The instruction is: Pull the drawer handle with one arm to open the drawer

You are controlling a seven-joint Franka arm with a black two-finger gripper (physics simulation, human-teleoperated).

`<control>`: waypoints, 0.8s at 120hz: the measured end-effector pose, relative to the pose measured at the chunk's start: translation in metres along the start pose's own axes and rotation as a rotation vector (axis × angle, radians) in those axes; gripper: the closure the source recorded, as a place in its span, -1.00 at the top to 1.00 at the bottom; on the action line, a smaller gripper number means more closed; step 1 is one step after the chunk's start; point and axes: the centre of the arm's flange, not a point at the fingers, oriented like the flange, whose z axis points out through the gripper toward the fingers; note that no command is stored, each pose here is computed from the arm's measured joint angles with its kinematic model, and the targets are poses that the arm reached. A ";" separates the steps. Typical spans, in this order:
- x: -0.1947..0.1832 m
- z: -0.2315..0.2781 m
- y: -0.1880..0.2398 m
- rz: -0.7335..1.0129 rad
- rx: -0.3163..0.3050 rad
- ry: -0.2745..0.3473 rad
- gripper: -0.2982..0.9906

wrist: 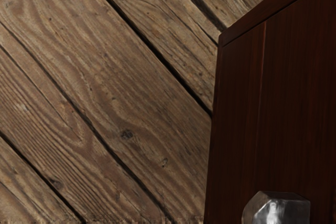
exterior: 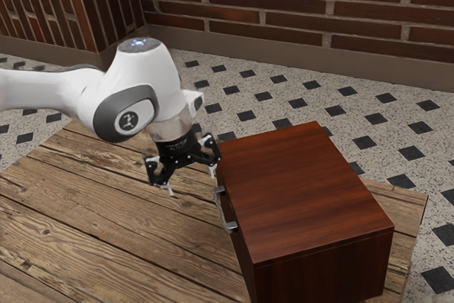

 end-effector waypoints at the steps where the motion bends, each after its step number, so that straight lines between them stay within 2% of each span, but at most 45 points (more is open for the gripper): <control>1: -0.001 0.000 0.000 -0.001 -0.003 0.001 0.54; 25: -0.021 -0.002 -0.007 -0.040 -0.060 0.017 0.54; 50: -0.043 0.006 -0.011 -0.053 -0.090 0.019 0.54; 96: -0.055 0.025 -0.020 -0.095 -0.090 0.015 0.53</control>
